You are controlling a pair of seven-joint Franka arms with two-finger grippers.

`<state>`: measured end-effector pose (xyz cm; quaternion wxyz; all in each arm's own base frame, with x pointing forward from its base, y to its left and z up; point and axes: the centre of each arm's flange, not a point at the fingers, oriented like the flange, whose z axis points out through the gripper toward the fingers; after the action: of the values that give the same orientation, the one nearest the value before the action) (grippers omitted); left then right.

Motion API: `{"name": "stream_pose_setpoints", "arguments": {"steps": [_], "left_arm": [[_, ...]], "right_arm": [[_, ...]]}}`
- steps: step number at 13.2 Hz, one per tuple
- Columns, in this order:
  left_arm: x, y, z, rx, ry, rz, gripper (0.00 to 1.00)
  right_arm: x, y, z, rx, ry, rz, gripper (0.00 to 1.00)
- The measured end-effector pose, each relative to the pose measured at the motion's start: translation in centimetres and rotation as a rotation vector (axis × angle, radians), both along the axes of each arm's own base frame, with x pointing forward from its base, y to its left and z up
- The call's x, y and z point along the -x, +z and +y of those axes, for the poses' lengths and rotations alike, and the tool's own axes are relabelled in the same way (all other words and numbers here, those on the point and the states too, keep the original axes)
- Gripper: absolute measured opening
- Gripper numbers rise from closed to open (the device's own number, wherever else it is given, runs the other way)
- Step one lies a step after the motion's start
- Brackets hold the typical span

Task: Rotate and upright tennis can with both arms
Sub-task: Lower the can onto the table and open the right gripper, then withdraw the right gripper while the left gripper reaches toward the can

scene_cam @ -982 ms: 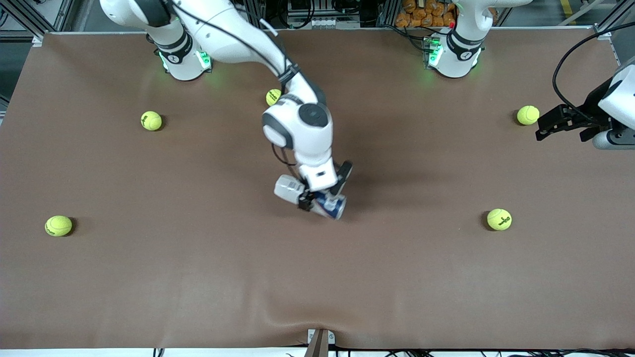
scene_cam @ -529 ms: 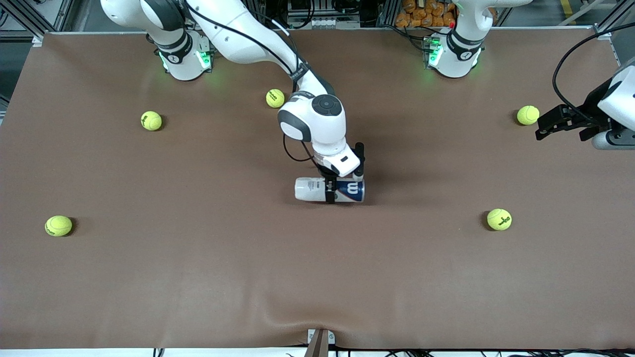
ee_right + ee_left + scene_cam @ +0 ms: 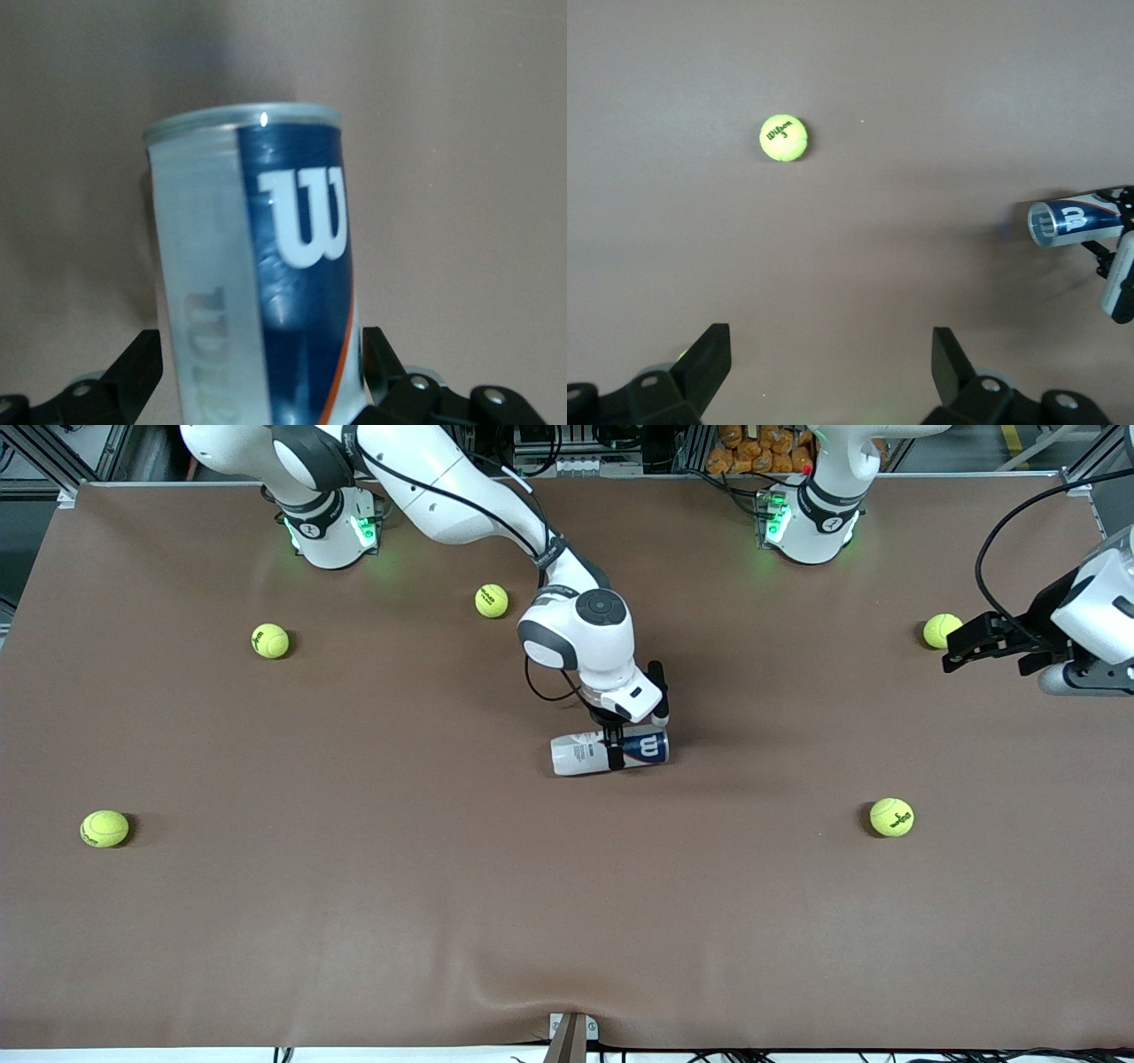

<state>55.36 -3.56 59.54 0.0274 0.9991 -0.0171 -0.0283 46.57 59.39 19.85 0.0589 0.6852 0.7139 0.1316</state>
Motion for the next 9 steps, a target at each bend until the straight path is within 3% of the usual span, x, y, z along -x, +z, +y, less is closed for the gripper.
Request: {"name": "stream_pose_setpoints", "arguments": {"steps": [4, 7, 9], "left_arm": [[-0.5, -2.1, -0.7, 0.074, 0.006, 0.068, 1.0], [-0.8, -4.5, -0.8, 0.158, 0.029, 0.133, 1.0], [-1.1, -6.4, 0.0, 0.228, 0.065, 0.173, 1.0]], "right_arm": [[0.8, 2.2, 1.2, -0.008, 0.008, 0.011, 1.0], [0.4, 9.5, 0.9, 0.004, -0.048, 0.049, 1.0], [-1.5, 16.7, -2.0, 0.012, -0.12, 0.071, 1.0]]}}
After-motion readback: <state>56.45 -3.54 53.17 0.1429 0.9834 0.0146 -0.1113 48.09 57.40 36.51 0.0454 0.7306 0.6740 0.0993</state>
